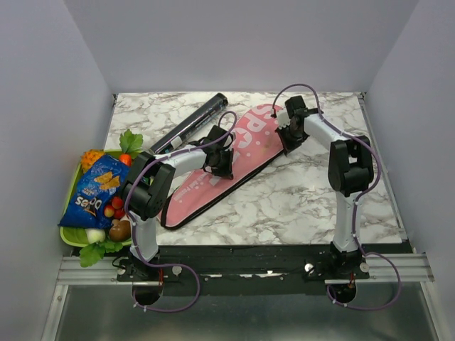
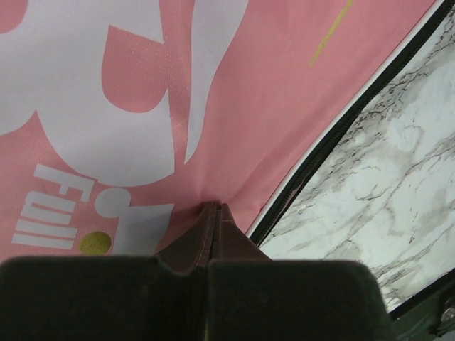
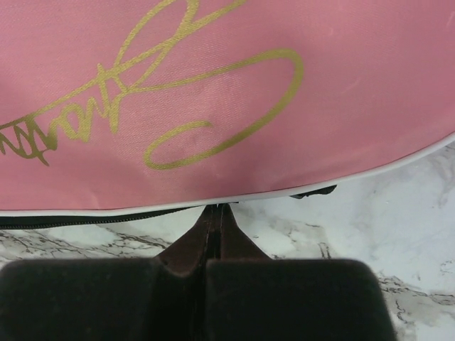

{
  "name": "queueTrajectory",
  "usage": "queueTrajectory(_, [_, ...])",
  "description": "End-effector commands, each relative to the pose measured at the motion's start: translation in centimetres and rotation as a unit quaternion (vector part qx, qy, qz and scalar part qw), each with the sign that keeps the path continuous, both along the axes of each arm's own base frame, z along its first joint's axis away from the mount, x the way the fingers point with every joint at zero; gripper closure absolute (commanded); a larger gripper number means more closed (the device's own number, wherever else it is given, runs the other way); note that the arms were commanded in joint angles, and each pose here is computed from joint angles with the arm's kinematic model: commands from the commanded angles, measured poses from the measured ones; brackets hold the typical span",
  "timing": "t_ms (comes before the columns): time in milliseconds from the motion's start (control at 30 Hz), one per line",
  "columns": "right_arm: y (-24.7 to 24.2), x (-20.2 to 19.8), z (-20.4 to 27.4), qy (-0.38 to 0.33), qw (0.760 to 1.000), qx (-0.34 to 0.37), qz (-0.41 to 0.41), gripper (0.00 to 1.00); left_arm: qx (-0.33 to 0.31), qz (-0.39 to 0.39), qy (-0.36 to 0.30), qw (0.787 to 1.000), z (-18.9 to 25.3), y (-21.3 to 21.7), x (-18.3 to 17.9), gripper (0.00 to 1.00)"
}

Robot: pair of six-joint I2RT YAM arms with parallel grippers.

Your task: Pack up the badminton gear

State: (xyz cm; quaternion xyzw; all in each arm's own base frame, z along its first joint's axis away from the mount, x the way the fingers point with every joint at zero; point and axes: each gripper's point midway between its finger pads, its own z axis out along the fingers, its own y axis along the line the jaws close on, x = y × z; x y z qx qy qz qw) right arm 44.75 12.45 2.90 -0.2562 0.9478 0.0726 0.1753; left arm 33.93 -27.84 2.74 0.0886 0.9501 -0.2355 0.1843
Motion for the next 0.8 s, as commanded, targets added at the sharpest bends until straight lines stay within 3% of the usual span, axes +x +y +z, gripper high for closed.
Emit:
queueTrajectory(0, [5.2,-4.6,0.2,0.043,0.997,0.033,0.047,0.99,0.044,-0.011,0.05,0.998,-3.2,1.3,-2.4,1.0])
queueTrajectory(333, [10.9,-10.3,0.1,0.09,0.989,0.063,0.098,0.99,0.042,-0.01,0.048,0.998,-3.4,1.1,-2.1,1.0])
queueTrajectory(600, [13.5,-14.5,0.0,0.131,0.977,0.128,0.11,0.99,0.042,-0.01,0.049,0.998,-3.5,1.1,-2.1,1.0])
queueTrajectory(767, [11.9,-12.7,0.2,0.077,0.991,0.09,0.055,0.98,0.042,-0.01,0.046,0.998,-3.5,1.2,-2.1,1.0])
